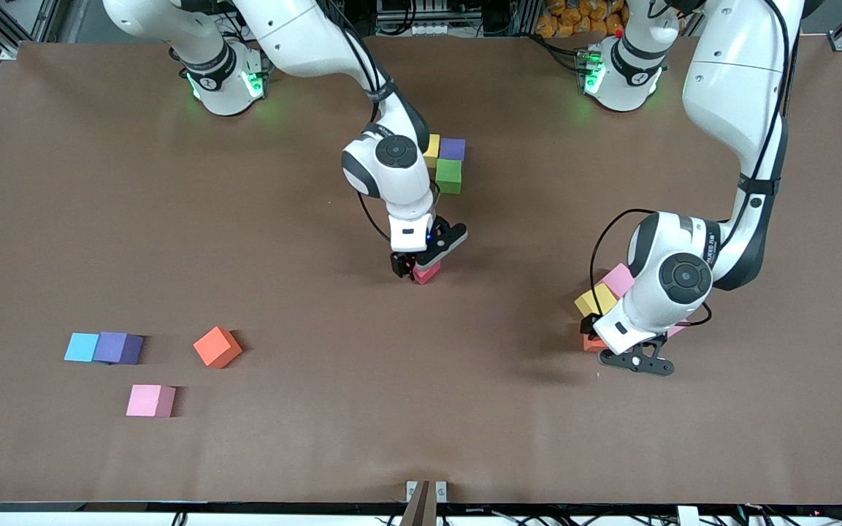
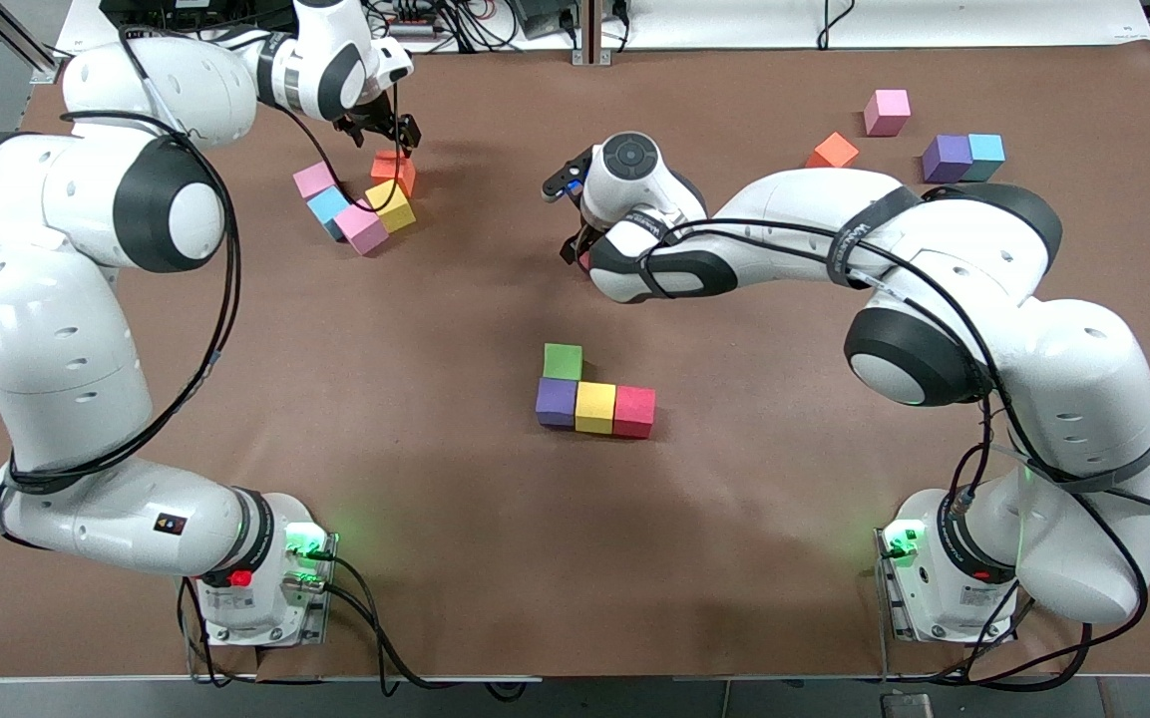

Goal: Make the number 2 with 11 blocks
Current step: 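Grasp the pink cube with the right gripper while the left gripper grasps orange, then lower the pink cube with the right gripper while the left gripper grips orange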

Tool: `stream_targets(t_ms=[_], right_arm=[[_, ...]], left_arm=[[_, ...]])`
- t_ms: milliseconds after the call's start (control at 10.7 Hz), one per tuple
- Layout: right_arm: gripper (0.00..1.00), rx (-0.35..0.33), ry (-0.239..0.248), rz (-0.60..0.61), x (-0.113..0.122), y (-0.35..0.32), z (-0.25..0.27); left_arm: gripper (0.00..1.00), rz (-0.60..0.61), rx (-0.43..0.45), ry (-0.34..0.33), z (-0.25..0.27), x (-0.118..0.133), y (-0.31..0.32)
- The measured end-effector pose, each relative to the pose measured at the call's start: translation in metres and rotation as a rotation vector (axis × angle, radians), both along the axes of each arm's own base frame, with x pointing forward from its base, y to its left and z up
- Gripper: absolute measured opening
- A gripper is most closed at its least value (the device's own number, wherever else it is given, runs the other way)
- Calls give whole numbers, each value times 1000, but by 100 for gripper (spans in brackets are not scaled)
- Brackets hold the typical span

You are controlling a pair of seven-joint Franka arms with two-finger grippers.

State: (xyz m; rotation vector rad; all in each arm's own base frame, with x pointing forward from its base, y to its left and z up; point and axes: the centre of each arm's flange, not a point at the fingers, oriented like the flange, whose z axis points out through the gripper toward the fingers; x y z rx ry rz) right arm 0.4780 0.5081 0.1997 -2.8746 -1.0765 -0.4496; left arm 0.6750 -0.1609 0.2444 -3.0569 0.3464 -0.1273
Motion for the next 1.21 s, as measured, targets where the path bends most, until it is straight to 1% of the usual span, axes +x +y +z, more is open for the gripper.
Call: stream_targets(t_ms=[186,280,373,466,559,745,932,1118,1211], right_arm=[[93,5,10,-15,-1,-3,-9],[79,25,31,-50,0,-5,-9],[64,42,62,-87,1,-6,-9],[62,49,101,-120,2,-7,-7],[62,60,137,-151,1,-6,-5],[62,86,183,-229,-6,1,0],[62,107,226,-348,-22,16,13],[62,124,245,-440,-46,37,24],[62,120,237,-463,-57,46,26]], left_arm=[[100,-2,-3,-7,-6,1,-1],[100,-4,-4,-10,-9,1,-2],[100,-6,-3,-8,-11,0,-3],[100,-7,-3,-7,-12,0,-4],[100,-8,-3,-6,-12,0,-5],[100,-7,-1,-6,-13,0,-3],[100,-3,4,-4,-15,1,1],[100,-2,6,-1,-17,1,2],[100,-1,6,0,-18,0,2]])
